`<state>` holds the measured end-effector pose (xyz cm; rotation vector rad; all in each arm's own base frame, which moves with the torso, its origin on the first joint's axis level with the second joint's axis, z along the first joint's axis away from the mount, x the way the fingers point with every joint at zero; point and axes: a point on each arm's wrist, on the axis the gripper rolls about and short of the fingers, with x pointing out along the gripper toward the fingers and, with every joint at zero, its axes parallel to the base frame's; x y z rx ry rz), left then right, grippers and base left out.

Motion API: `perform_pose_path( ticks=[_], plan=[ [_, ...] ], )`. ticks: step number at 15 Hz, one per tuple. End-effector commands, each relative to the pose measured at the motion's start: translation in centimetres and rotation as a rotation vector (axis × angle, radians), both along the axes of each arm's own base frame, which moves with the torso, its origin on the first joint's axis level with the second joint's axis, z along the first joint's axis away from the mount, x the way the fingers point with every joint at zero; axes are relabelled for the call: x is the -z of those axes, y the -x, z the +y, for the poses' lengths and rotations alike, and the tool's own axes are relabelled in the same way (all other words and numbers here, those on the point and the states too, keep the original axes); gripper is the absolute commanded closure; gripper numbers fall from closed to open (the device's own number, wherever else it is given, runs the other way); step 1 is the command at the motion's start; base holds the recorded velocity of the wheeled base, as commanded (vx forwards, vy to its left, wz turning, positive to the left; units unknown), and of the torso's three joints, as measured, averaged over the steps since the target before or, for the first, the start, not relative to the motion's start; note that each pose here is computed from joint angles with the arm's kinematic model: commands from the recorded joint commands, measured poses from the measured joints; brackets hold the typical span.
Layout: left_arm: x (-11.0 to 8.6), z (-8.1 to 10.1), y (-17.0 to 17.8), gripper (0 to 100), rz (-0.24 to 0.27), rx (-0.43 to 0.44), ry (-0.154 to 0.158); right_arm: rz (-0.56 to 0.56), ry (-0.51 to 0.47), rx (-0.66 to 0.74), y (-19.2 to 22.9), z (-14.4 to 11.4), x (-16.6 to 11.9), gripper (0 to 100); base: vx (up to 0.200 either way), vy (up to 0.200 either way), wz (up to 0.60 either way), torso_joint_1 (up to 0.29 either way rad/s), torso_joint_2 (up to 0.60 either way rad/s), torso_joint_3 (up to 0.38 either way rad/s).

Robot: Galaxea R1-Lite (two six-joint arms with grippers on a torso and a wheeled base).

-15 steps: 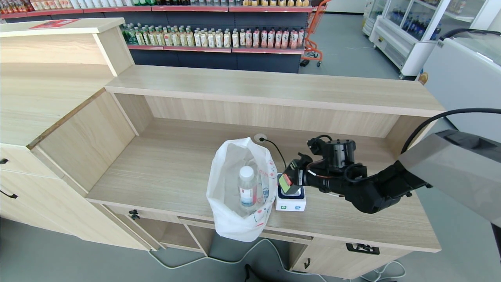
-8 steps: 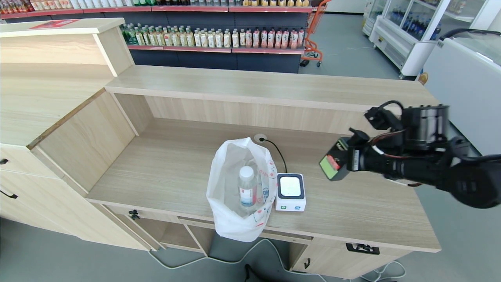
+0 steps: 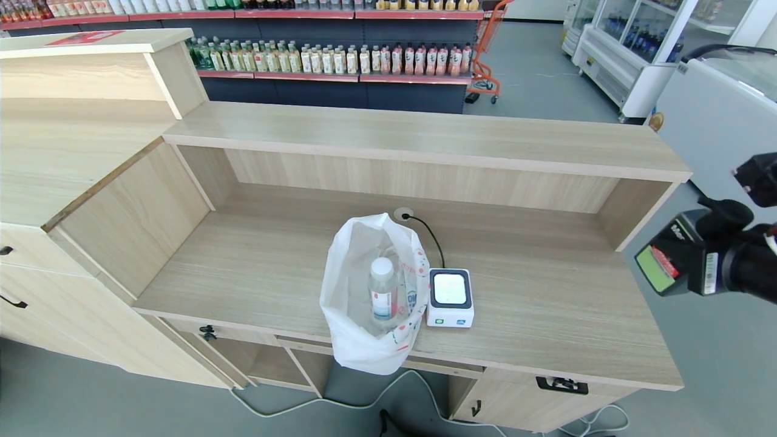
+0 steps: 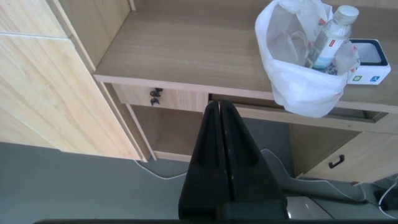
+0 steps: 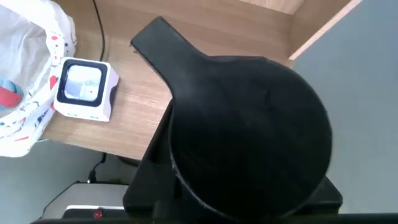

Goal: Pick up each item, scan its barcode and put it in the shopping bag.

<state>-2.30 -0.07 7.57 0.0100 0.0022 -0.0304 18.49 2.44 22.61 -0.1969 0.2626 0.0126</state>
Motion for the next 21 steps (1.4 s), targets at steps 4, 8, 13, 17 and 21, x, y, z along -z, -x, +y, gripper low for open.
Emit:
perform_pose_path(
  ticks=[4,8,13,17,21],
  plan=[
    [0.0,0.0,0.0,100,0.001,0.002,-0.001,-0.074,-0.001,0.006,4.0,-0.7,-0.5,100,0.000,0.000,0.00,0.000,0.00,0.000],
    [0.0,0.0,0.0,100,-0.001,0.002,-0.001,-0.044,-0.001,0.001,3.9,-0.7,0.3,100,0.000,0.100,0.00,0.001,0.00,0.002],
    [0.0,0.0,0.0,100,0.001,0.002,-0.001,-0.016,-0.008,-0.009,1.7,-0.3,0.2,100,0.000,0.200,0.00,0.002,0.00,0.008],
    [0.0,0.0,0.0,100,0.002,0.000,0.001,-0.011,-0.021,-0.021,-2.5,0.4,0.4,100,0.000,0.000,0.00,0.000,0.00,0.000],
    [0.0,0.0,0.0,100,0.001,0.000,0.001,0.036,-0.026,-0.061,-6.0,1.2,2.3,100,0.000,0.000,0.00,0.000,0.00,0.000]
  ],
)
